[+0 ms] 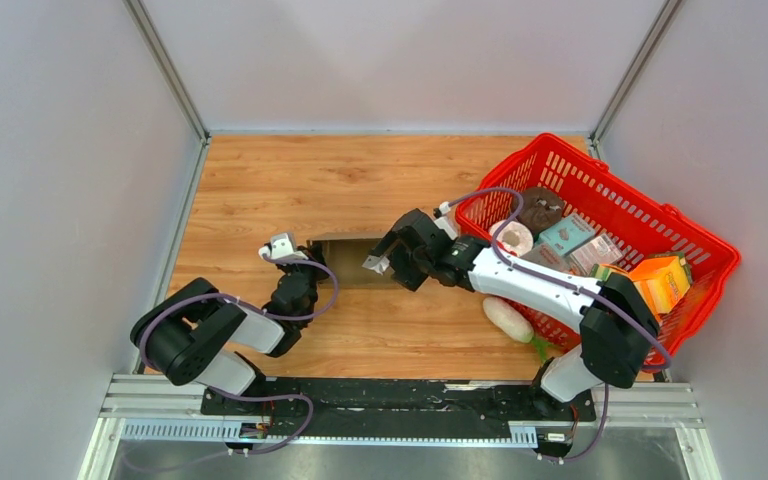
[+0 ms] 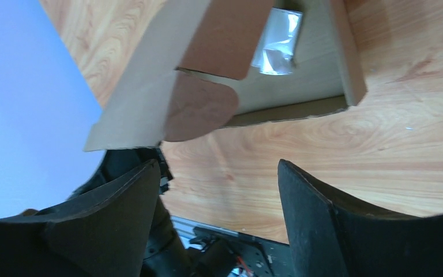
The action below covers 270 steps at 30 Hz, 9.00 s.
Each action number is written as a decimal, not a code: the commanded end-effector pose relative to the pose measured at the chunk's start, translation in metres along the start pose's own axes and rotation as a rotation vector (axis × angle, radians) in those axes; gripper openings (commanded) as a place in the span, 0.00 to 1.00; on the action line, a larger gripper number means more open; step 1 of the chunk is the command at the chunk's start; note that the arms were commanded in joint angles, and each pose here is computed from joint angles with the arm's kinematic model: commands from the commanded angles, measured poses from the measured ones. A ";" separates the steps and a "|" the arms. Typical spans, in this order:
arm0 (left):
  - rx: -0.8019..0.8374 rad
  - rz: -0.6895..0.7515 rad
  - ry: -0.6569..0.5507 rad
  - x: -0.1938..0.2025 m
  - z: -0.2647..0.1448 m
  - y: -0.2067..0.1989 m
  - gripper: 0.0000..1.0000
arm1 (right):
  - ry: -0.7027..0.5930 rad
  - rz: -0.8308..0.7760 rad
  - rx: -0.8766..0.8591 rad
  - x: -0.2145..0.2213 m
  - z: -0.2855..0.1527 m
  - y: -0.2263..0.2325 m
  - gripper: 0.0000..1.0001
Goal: Fold the paper box
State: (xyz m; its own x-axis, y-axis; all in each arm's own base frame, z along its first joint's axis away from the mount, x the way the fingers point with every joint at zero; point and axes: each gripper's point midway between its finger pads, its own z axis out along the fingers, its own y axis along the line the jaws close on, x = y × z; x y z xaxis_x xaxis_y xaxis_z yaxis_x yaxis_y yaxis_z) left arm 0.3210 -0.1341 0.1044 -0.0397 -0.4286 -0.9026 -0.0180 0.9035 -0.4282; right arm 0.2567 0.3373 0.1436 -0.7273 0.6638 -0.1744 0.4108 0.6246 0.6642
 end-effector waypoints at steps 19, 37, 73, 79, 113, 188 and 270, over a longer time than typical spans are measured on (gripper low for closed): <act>-0.005 -0.004 -0.007 -0.002 -0.006 0.003 0.00 | -0.159 0.114 -0.039 -0.032 0.005 0.059 0.70; 0.147 -0.129 0.058 -0.014 -0.042 -0.013 0.34 | -0.180 0.075 -0.014 -0.036 0.027 0.019 0.31; 0.337 -0.072 0.423 -0.017 -0.045 -0.085 0.33 | -0.125 -0.739 0.037 -0.032 0.041 -0.022 0.58; 0.402 -0.101 0.504 0.022 -0.048 -0.089 0.30 | -0.116 -0.827 0.130 -0.032 0.049 -0.043 0.69; 0.314 -0.141 0.579 0.064 -0.057 -0.060 0.25 | -0.260 -0.908 0.410 -0.084 0.064 -0.056 0.72; 0.053 -0.492 0.585 0.014 -0.069 0.004 0.58 | 0.186 -0.944 -0.102 -0.088 0.149 0.011 0.53; 0.045 -0.627 0.605 -0.006 -0.083 -0.014 0.34 | -0.140 -1.183 -0.304 -0.077 0.007 0.076 0.84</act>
State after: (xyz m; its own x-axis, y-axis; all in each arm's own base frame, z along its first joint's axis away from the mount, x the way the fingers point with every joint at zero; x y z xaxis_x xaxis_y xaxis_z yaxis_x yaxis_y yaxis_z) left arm 0.2555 -0.1446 0.1170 -0.4801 -0.8028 -0.3535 -0.1448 0.4700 -0.8707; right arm 0.3658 0.3351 0.1199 -0.7105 -0.1874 -0.6783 -0.4993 0.8134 0.2983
